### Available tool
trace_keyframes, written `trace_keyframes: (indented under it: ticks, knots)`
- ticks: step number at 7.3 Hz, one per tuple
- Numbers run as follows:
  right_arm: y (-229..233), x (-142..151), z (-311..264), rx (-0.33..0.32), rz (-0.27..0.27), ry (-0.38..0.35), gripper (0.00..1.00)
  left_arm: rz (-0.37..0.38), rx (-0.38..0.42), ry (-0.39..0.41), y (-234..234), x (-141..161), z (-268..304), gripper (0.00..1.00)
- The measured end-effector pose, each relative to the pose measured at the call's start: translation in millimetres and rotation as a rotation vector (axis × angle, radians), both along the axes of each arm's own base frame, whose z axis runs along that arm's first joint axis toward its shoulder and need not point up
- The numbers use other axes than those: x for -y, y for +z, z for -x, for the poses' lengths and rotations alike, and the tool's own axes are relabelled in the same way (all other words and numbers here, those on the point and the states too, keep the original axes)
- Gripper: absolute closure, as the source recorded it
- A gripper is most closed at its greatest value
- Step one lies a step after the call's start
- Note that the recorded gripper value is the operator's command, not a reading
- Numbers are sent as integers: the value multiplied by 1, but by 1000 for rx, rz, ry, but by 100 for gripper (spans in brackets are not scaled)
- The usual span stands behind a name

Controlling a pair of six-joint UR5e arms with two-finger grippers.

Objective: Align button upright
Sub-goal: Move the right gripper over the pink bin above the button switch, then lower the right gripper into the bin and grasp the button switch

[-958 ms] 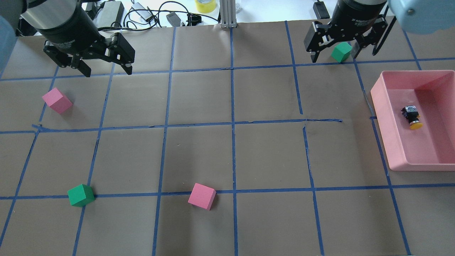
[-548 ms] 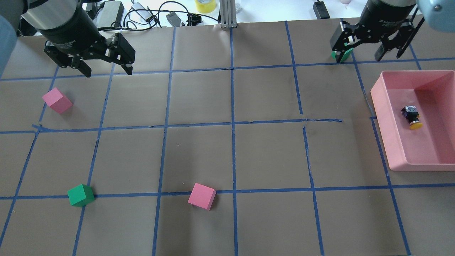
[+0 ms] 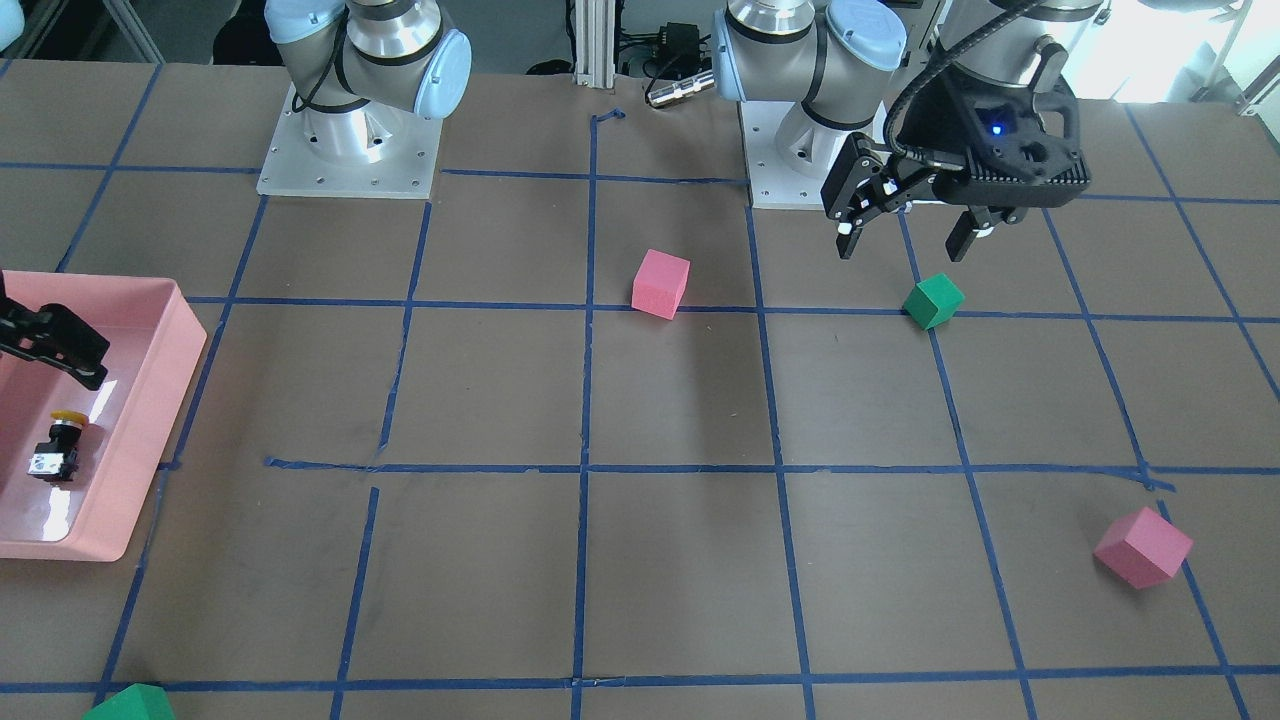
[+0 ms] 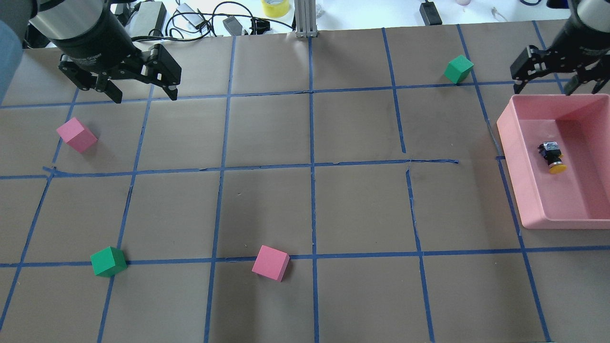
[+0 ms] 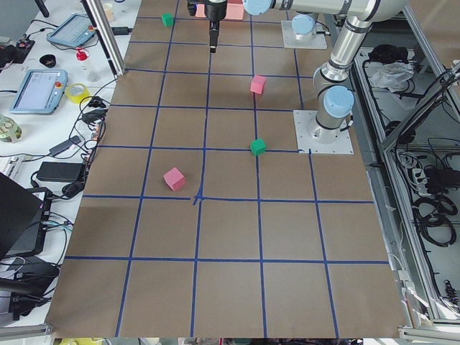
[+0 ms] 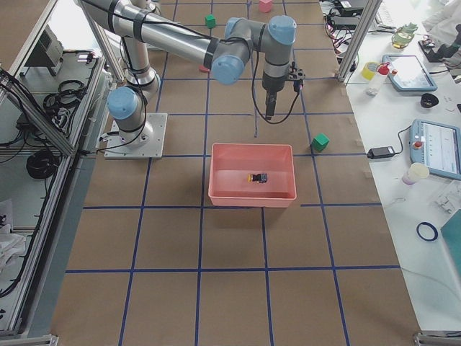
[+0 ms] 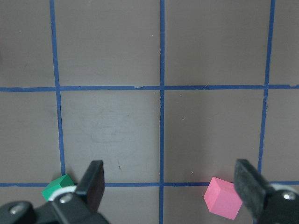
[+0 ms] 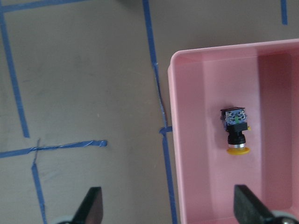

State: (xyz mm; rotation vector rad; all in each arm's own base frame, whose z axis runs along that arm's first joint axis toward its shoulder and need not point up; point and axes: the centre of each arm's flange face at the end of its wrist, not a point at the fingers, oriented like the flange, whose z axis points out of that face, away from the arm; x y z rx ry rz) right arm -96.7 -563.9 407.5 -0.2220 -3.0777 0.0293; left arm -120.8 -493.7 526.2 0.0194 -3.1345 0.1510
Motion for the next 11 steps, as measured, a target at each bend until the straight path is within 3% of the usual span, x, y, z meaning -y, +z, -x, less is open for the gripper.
trace_keyframes:
  ticks: [4,6,9,11]
  knots:
    - [-28,-9,58,-18,7,-35,2,0,0,-1,0,0,0,0]
    - [-38,-8,72,-13,3,-18,2,1,0,-1,0,0,0,0]
    - [-65,8,89,-22,28,-9,4,1,0,-1,0,0,0,0]
    - [-92,15,100,-13,16,3,3,1,0,-1,0,0,0,0]
